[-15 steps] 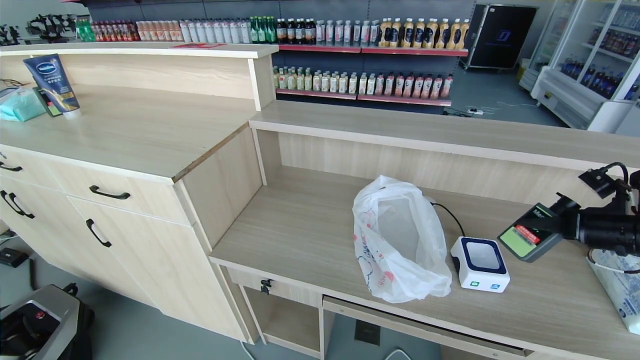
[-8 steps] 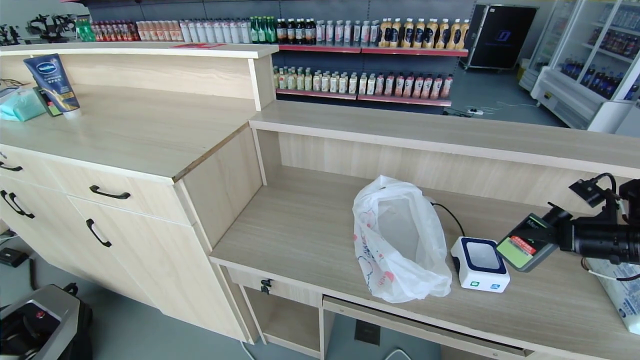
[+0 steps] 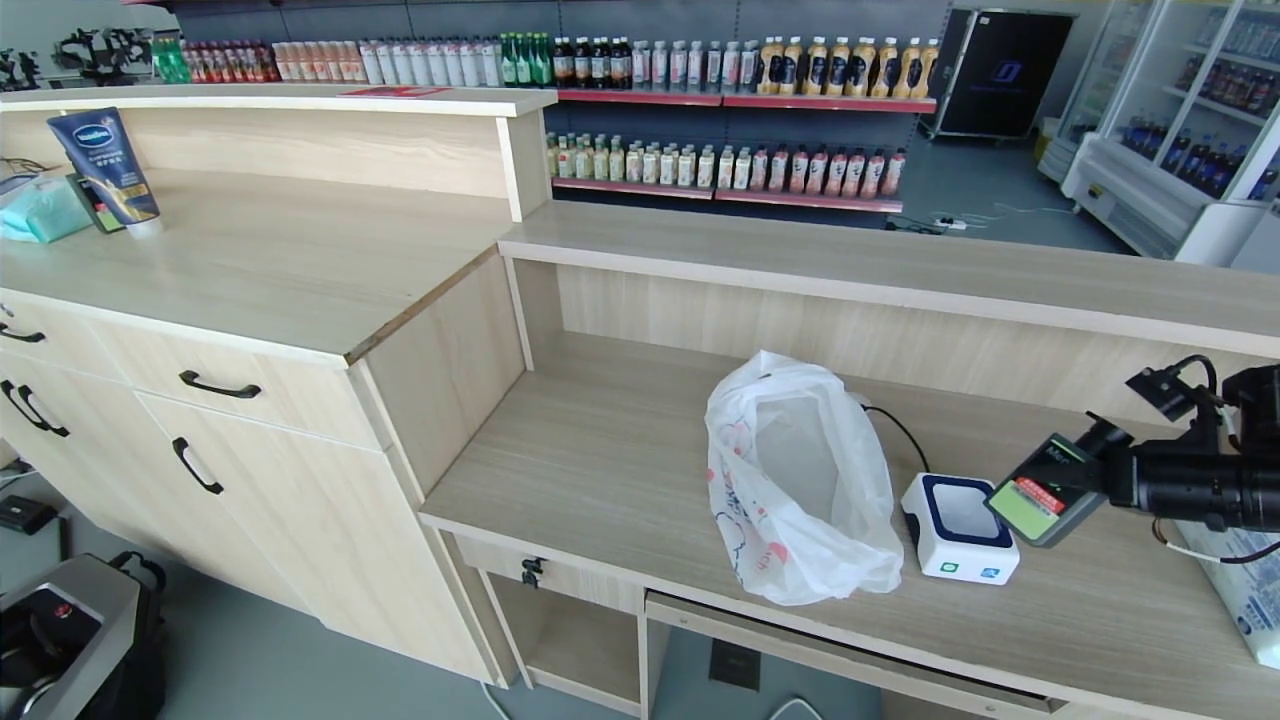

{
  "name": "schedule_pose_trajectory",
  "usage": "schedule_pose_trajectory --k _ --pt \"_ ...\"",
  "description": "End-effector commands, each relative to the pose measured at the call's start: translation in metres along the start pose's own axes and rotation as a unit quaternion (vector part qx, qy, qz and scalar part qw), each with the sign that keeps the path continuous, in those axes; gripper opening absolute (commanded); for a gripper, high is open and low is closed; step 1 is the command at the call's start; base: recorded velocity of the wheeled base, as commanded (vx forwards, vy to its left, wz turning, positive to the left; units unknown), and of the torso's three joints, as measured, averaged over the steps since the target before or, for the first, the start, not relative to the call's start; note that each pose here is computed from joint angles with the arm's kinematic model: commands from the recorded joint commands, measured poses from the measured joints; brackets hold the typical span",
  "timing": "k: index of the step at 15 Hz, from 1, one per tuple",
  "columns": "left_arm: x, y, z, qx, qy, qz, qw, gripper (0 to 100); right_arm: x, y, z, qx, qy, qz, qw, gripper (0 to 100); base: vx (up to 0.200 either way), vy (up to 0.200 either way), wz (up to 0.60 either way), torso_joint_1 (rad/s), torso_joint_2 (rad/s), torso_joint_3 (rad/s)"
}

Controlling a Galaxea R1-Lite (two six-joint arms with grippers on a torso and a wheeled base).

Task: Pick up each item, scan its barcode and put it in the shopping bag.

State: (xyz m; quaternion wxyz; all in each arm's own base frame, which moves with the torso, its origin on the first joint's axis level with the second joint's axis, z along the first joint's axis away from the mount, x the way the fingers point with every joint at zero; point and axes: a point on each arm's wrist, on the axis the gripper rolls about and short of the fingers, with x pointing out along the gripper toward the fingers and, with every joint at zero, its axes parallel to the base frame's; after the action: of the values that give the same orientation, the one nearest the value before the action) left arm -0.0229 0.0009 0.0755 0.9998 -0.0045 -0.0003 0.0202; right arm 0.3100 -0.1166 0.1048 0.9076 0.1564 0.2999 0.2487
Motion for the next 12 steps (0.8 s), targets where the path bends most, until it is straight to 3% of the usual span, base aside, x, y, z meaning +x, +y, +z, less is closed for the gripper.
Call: schedule_pose_trajectory --k 1,12 --pt "0.0 0.0 0.0 0.0 0.0 0.0 1.0 100 0.005 -0.008 -0.005 0.003 0.007 0.002 1.0 0 0.0 0.0 0.0 0.0 0.0 0.0" --pt "0.0 0.0 0.0 0.0 0.0 0.0 1.0 100 0.029 -0.018 0.005 -0.022 0.008 0.027 0.999 0 0.0 0.0 0.0 0.0 0.0 0.0"
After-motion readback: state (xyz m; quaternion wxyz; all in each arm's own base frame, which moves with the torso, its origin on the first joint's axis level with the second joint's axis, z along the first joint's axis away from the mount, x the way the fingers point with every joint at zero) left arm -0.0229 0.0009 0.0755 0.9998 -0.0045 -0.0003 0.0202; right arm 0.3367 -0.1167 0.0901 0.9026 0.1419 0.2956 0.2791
